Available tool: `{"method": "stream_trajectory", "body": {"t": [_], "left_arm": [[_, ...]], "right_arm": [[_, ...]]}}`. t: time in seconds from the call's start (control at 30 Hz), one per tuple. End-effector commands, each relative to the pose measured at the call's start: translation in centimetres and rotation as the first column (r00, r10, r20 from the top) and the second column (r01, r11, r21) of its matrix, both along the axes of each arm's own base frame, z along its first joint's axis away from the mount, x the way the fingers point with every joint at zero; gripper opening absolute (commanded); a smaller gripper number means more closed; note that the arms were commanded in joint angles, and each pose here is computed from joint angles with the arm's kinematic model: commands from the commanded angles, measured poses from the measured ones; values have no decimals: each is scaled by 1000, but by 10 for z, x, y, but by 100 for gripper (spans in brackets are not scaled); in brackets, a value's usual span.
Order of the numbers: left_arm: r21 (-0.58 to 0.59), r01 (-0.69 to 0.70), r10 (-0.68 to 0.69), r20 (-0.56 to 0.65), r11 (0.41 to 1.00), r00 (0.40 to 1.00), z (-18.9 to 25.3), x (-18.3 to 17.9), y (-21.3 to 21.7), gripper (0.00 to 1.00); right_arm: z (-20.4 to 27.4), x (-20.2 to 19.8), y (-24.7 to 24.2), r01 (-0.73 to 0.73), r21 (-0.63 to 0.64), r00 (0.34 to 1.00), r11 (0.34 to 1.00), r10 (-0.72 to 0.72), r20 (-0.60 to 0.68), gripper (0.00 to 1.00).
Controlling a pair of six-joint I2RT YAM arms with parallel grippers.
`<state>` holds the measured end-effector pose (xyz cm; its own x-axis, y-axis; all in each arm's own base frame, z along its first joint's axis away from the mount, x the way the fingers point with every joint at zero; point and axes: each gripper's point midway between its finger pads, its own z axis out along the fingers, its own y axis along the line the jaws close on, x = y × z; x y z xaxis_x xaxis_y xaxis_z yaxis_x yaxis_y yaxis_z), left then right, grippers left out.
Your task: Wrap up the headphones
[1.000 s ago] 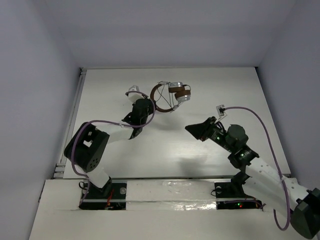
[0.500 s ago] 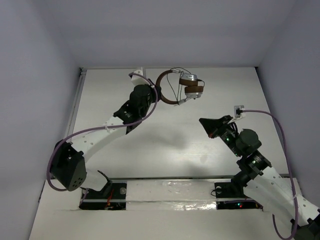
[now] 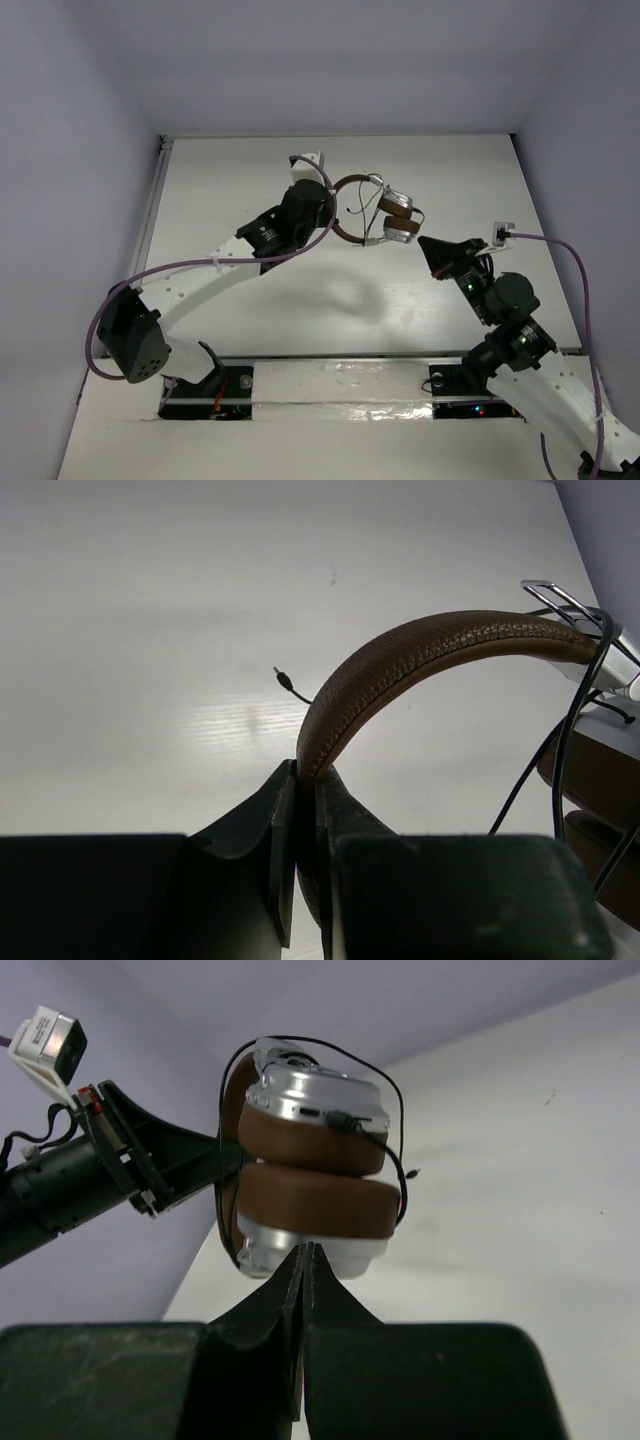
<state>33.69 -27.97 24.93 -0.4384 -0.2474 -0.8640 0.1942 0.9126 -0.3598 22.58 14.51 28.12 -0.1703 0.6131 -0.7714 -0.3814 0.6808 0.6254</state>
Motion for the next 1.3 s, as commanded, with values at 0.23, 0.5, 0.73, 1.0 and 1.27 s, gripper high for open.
{"method": "stream_trajectory", "body": {"t": [0.23, 0.5, 0.73, 1.0, 1.27], "left_arm": [[-56, 8, -6, 38, 998, 999, 5, 4, -19, 0], [-14, -106, 106, -6, 994, 994, -60, 81, -20, 0], [26, -229, 230, -14, 973, 973, -101, 152, -4, 0], [-6, -263, 262, -81, 965, 962, -136, 192, -3, 0], [-65, -70, 56, -196, 995, 979, -160, 194, -23, 0]], "right_arm": [[17, -1, -18, 82, 7, 996, 997, -82, 19, 0], [11, 1, -31, 148, -8, 989, 989, -148, -18, 5], [3, 6, -19, 107, -32, 994, 994, -108, -35, 24], [1, 9, -3, 44, -45, 999, 998, -45, -27, 36], [-10, 24, 6, 43, -91, 995, 995, -51, -84, 47]]}}
